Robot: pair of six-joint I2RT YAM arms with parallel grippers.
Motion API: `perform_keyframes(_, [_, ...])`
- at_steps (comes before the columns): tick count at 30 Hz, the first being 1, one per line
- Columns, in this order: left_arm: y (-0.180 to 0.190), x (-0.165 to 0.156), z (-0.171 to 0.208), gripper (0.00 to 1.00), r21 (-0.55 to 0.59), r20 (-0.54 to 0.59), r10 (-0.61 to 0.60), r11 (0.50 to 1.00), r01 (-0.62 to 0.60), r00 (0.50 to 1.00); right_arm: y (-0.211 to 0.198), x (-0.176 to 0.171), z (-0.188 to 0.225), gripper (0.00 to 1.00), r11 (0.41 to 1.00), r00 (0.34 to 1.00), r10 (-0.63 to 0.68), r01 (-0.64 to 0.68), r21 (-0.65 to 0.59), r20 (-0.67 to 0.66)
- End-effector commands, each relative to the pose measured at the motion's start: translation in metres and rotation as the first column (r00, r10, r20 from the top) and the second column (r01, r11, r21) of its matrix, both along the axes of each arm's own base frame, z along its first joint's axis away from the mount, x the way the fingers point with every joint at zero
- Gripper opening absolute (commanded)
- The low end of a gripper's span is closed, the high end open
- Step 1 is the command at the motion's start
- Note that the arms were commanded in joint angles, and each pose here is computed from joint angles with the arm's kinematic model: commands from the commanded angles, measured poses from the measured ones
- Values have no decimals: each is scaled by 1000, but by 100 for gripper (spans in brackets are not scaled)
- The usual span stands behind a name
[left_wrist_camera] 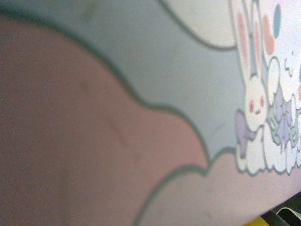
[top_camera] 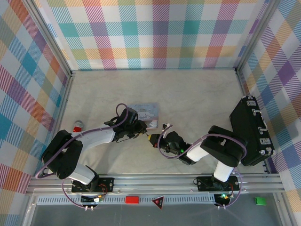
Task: Unlock the padlock with the key
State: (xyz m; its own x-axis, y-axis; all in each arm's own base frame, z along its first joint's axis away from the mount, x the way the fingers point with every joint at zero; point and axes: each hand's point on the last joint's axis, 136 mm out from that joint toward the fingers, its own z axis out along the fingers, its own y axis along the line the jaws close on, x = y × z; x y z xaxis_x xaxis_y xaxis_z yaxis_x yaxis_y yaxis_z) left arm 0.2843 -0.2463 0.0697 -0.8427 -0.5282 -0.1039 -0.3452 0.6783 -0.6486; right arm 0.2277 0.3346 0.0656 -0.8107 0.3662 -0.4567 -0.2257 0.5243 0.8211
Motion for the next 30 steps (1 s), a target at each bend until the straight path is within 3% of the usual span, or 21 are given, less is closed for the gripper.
perform_keyframes(1, [-11, 5, 25, 16, -62, 54, -6, 998, 9, 999, 2, 1, 8, 0, 999, 1000, -7, 6, 40, 18])
perform_keyframes(30, [-21, 6, 38, 15, -124, 70, -5, 992, 13, 998, -1, 4, 14, 0, 998, 999, -28, 26, 53, 38])
